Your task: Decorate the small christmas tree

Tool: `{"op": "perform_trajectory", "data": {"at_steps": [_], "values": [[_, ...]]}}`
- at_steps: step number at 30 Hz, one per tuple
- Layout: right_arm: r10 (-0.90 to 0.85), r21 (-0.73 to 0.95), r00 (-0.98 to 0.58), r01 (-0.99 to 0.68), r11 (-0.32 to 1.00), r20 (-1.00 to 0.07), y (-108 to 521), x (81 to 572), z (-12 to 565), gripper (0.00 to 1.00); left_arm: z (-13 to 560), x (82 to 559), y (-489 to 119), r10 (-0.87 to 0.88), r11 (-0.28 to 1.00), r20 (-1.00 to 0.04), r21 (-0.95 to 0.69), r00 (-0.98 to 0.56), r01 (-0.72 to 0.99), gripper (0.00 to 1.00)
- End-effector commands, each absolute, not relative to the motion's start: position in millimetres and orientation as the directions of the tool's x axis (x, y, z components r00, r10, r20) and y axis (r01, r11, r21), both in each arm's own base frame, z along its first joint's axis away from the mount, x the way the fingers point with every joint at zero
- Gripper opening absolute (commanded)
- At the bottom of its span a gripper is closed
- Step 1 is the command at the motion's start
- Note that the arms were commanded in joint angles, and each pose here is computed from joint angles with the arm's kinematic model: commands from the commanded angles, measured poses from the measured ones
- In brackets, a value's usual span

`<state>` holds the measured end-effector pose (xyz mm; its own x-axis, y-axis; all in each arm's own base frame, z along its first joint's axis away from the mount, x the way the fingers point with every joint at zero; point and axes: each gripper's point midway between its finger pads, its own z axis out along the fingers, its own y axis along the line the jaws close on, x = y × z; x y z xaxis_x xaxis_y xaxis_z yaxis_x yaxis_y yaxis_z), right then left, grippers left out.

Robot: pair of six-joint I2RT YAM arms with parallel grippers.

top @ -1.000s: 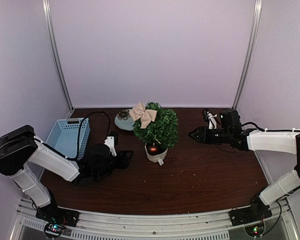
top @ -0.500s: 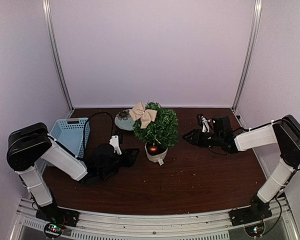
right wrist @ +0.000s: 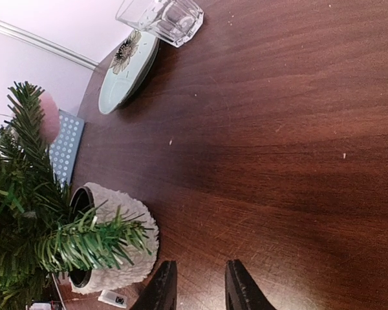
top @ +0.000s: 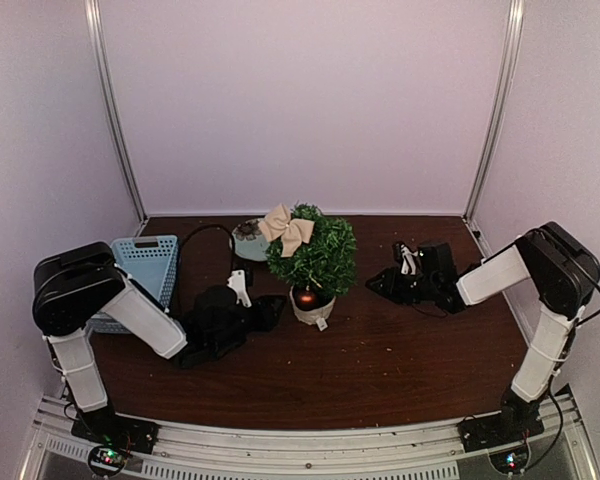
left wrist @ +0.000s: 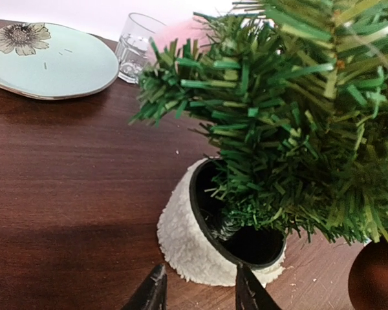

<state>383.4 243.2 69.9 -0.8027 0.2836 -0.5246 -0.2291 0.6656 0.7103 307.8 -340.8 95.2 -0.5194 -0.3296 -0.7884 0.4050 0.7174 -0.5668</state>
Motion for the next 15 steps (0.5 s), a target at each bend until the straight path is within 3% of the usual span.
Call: {"op": "perform_trajectory", "data": {"at_steps": [1, 15], "values": [[0.303, 0.747, -0.798, -0.254, 0.614, -0.521, 255, 383, 69, 0.26, 107, 317, -351, -0.371, 0.681, -0.784, -0.594, -0.497, 0.428, 0.35], [0.300, 0.727, -0.787, -0.257, 0.636, -0.540, 252, 383, 68, 0.26, 94, 328, -367, -0.380, 0.655, -0.761, -0.623, -0.526, 0.428, 0.35]]}}
